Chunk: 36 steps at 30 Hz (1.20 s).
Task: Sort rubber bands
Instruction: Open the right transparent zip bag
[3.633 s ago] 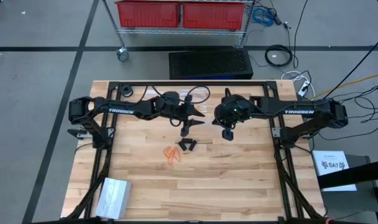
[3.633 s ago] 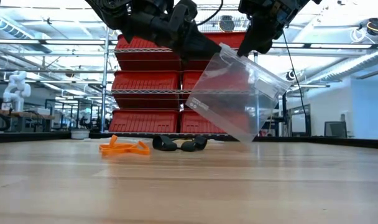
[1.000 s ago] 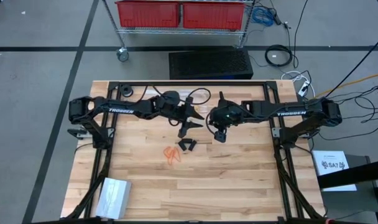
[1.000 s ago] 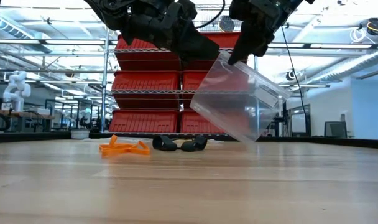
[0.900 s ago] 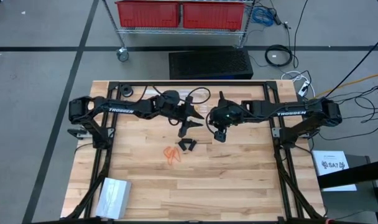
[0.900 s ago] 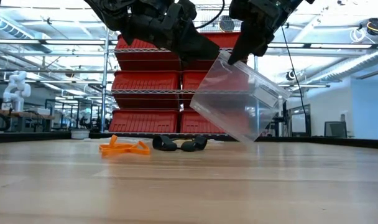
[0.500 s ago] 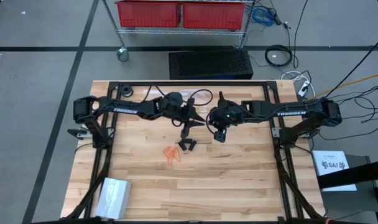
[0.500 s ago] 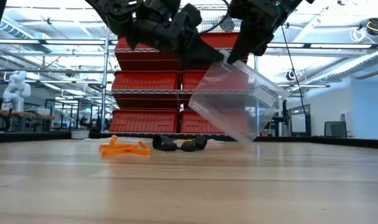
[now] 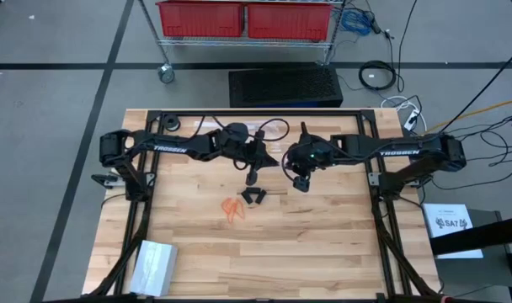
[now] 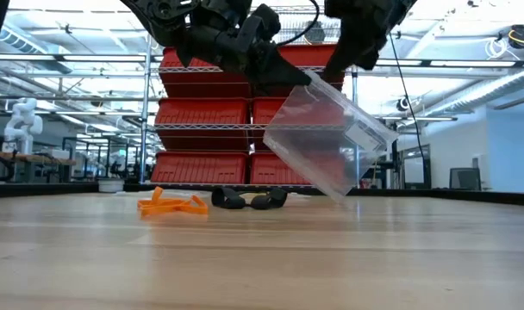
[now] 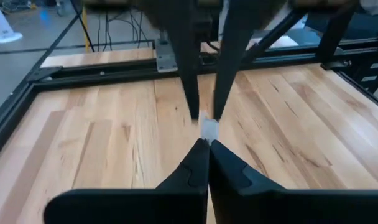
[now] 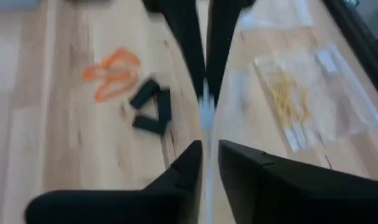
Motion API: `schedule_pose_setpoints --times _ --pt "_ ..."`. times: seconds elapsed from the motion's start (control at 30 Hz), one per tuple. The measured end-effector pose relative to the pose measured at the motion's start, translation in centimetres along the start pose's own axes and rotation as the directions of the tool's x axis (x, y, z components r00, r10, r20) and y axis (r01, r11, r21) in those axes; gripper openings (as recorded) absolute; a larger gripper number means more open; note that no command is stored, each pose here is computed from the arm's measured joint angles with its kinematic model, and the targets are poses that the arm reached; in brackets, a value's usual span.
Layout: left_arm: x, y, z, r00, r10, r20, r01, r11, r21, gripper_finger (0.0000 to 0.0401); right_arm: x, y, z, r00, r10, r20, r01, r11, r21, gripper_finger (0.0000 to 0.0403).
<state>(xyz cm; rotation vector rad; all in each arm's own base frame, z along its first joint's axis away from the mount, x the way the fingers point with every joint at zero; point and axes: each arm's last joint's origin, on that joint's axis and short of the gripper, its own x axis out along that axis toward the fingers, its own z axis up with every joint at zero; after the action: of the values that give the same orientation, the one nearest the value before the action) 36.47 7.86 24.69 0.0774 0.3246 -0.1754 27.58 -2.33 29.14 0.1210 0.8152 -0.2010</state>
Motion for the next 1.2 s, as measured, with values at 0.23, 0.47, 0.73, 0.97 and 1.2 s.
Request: schedule_pose_setpoints --times 0.23,0.47,0.73,0.97,1.2 --pt "0.0 0.0 0.0 1.000 0.007 -0.003 -0.007 1.000 0.007 0.0002 -1.2 -0.2 1.0 0.996 0.006 0.083 -0.011 0.999 0.053 0.0106" --pt "0.0 0.1 0.1 1.000 0.028 0.002 -0.028 1.000 0.012 0.0001 -0.1 -0.1 1.2 0.997 0.009 0.081 -0.012 0.999 0.041 0.0117" --pt "0.0 0.1 0.2 0.999 0.031 0.011 -0.031 0.999 0.016 0.0001 0.9 0.0 1.2 0.998 -0.005 0.063 0.005 1.000 0.007 0.0037" --pt "-0.4 0.7 0.2 0.998 0.059 0.010 -0.059 0.998 0.010 0.0000 0.9 0.1 1.1 0.997 -0.048 0.053 0.049 0.999 -0.001 0.0013" --pt "-1.4 1.5 0.7 0.996 0.088 0.030 -0.088 0.996 0.007 0.0000 0.9 0.6 0.5 0.999 -0.054 0.002 0.054 0.999 0.001 0.0006"
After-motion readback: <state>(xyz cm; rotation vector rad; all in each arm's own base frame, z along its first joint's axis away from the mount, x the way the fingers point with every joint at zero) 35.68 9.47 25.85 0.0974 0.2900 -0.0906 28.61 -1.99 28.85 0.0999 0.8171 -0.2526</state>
